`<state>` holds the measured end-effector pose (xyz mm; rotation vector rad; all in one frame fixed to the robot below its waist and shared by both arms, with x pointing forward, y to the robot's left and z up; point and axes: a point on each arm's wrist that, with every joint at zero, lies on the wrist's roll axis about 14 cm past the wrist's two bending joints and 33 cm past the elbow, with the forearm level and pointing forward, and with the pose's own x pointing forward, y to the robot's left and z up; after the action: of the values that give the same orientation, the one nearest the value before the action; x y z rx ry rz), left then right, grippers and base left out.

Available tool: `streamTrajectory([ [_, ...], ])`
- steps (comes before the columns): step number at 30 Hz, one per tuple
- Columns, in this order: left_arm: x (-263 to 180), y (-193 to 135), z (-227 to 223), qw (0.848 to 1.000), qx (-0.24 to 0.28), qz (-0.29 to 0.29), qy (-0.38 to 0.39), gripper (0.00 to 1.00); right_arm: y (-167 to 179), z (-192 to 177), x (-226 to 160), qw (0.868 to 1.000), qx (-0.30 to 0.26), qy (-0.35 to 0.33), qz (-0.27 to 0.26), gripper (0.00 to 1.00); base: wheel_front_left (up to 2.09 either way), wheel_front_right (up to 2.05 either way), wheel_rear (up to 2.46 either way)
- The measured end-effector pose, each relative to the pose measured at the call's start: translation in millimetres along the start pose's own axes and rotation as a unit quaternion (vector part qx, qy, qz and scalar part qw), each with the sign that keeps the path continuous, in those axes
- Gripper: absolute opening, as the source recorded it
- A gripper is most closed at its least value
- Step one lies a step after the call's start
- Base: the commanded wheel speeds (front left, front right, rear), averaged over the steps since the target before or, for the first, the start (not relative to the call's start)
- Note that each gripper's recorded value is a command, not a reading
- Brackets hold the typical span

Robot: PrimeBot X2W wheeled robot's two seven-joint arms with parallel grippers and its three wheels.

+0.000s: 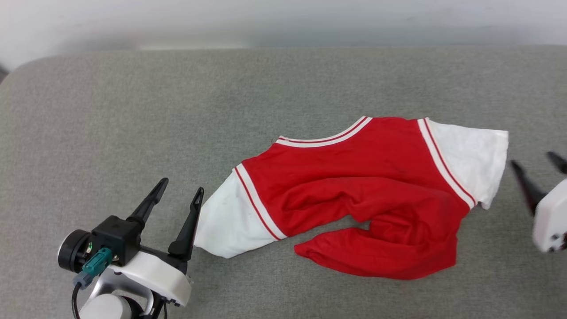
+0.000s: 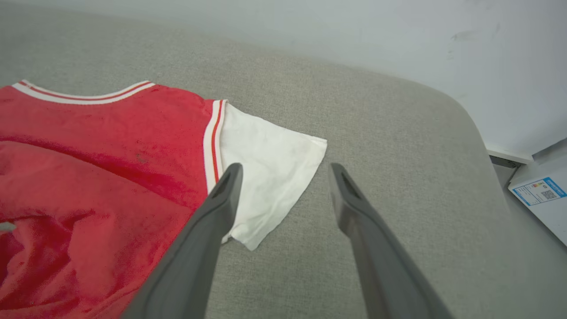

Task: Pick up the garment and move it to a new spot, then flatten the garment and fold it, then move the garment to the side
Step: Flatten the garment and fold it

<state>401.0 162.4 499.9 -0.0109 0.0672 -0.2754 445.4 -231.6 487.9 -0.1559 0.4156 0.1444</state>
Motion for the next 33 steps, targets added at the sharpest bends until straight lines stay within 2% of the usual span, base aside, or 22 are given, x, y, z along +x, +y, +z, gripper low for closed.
streamTrajectory([
  [5, -3, 7, -4, 1.000, -0.008, 0.014, 0.006, 1.00, -20, -6, 27, 0.992, -0.003, 0.124, 0.000, 1.00, 0.00, 0.00, 0.00],
  [10, -3, 20, -15, 0.999, -0.003, 0.030, 0.025, 1.00, -24, -18, 55, 0.974, -0.003, 0.227, 0.010, 1.00, 0.00, 0.00, 0.00],
  [13, -2, 24, -18, 0.999, -0.005, 0.035, 0.028, 1.00, -25, -25, 74, 0.964, -0.002, 0.265, 0.008, 1.00, 0.00, 0.00, 0.00],
  [22, -3, 33, -24, 0.998, -0.001, 0.053, 0.039, 1.00, -20, -68, 120, 0.940, 0.013, 0.342, 0.000, 1.00, 0.00, 0.00, 0.00],
  [31, -6, 39, -31, 0.996, -0.005, 0.065, 0.052, 1.00, -4, -91, 138, 0.934, 0.031, 0.355, 0.019, 1.00, 0.00, 0.00, 0.00],
  [33, -5, 39, -29, 0.997, -0.010, 0.066, 0.050, 1.00, -2, -91, 136, 0.935, 0.035, 0.353, 0.022, 0.00, 0.00, 0.00, 0.00],
])
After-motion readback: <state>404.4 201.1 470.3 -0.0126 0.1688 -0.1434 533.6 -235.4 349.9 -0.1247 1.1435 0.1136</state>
